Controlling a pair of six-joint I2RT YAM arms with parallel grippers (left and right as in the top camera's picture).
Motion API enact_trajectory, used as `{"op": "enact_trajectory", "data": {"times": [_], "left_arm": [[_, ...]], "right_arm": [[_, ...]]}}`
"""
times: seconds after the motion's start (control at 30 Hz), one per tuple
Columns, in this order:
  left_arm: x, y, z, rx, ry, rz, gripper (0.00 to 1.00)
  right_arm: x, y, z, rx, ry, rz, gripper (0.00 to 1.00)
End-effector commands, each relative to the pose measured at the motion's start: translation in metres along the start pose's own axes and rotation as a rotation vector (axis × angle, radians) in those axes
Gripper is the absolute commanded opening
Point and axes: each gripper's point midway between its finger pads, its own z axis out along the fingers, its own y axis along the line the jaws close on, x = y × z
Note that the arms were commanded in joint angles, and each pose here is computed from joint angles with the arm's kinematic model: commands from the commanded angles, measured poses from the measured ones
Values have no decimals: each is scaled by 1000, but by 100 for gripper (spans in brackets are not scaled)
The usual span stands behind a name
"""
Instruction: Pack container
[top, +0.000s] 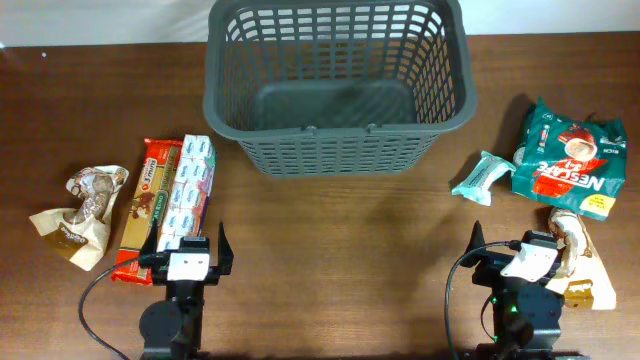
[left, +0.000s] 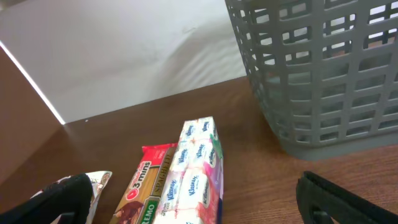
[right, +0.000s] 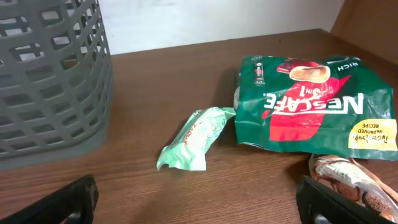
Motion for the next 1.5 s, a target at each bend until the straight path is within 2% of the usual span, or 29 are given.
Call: {"op": "enact_trajectory", "data": {"times": [0.0, 1.17, 1.2, 1.3, 1.37, 1.47], "left_arm": [[0, 2, 0, -11, -6, 14, 99], [-1, -3, 0, 13, -14, 14, 99], [-2, -5, 0, 27, -19, 14, 99], [-19, -22, -4, 136, -78, 3, 99], [-32, -14, -9, 121, -63, -57, 99], [-49, 5, -11, 51, -12, -56, 99]], "right_arm": [[1, 0, 0, 3, -4, 4, 99], [-1, 0, 0, 1, -11, 5, 99], [1, 8, 0, -45, -1, 24, 99], [-8, 33, -3, -191, -30, 38, 99], [-18, 44, -9, -254, -47, 38, 99], [-51, 42, -19, -236, -82, 41, 99]]}}
